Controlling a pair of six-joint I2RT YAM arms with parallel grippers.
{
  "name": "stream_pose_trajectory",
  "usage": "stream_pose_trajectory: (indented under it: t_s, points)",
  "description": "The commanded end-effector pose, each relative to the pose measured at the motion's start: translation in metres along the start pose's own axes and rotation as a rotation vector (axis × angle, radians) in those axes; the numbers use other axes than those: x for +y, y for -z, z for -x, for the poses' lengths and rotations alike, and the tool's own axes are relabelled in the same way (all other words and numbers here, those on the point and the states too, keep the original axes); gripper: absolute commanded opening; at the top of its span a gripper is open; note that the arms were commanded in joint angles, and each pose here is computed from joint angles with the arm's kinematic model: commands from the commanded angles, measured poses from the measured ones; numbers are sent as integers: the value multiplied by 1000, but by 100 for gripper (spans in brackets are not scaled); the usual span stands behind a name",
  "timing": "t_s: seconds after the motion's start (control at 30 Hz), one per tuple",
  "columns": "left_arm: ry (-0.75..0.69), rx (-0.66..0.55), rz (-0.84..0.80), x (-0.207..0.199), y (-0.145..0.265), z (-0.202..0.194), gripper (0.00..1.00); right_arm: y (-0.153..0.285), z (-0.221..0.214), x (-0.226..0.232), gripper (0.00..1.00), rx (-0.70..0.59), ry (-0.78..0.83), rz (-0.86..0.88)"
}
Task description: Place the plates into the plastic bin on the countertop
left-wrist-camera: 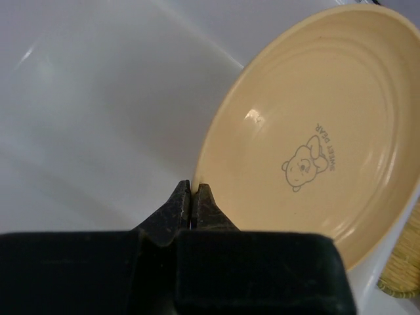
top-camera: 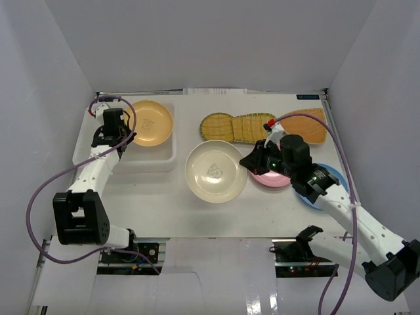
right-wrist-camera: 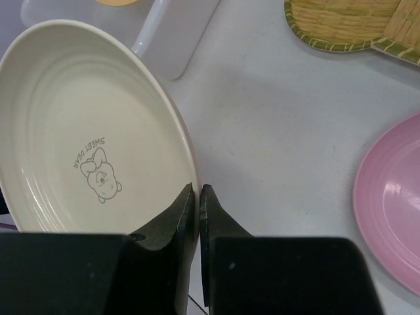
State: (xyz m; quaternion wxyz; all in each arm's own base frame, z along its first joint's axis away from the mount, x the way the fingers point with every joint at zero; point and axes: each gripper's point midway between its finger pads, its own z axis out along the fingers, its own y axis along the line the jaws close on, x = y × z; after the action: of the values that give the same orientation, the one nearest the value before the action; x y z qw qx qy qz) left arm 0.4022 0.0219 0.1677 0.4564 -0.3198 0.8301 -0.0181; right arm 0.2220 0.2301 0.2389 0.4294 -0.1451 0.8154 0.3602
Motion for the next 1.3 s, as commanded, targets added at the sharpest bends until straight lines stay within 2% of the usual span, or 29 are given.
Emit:
stream_pose_trajectory:
  t_s: [0.0, 0.17, 0.2, 0.27, 0.3, 0.33, 0.37, 0.4, 0.47, 0.5, 0.63, 0.73, 0.87, 0.93, 1.03, 1.07, 1.27]
  points:
    - [-8, -29, -25, -4, 2, 26, 0, -17, 53, 28, 8, -134, 63, 81]
    - [-83, 46, 145, 26, -27, 5, 0, -63, 74, 54, 8, -132, 122, 74]
    - [-92, 69, 174, 32, -33, -3, 0, -84, 70, 49, 8, -104, 127, 43]
    - [-94, 99, 187, 37, -37, -13, 0, -97, 95, 69, 8, -143, 153, 59]
    - [-90, 124, 182, 38, -39, -21, 5, -118, 90, 62, 8, -117, 155, 24]
    - [-87, 139, 172, 37, -39, -26, 11, -122, 112, 73, 8, -155, 162, 28]
    - [-83, 157, 162, 37, -39, -31, 17, -130, 115, 76, 8, -154, 171, 19]
    - [-81, 178, 136, 33, -38, -36, 34, -151, 109, 68, 8, -127, 174, -19]
    - [-66, 173, 106, 27, -33, -33, 53, -160, 126, 78, 8, -151, 176, -21]
    - [-60, 172, 92, 26, -30, -33, 68, -173, 121, 72, 8, -139, 175, -41]
    - [-8, 35, -44, -3, 7, 13, 87, -196, 132, 71, 8, -162, 171, -68]
    - [57, -84, -121, -18, 36, 47, 88, -210, 140, 68, 8, -176, 173, -97]
    - [158, -322, -224, -27, 103, 105, 88, -228, 141, 66, 8, -189, 176, -115]
    - [182, -384, -254, -28, 125, 121, 88, -237, 138, 71, 8, -180, 192, -104]
    - [152, -367, -366, -51, 145, 127, 87, -260, 132, 87, 8, -176, 247, -91]
    - [128, -325, -443, -66, 152, 118, 86, -278, 119, 81, 8, -151, 262, -107]
    - [47, -250, -606, -96, 178, 96, 86, -322, 109, 97, 8, -165, 307, -89]
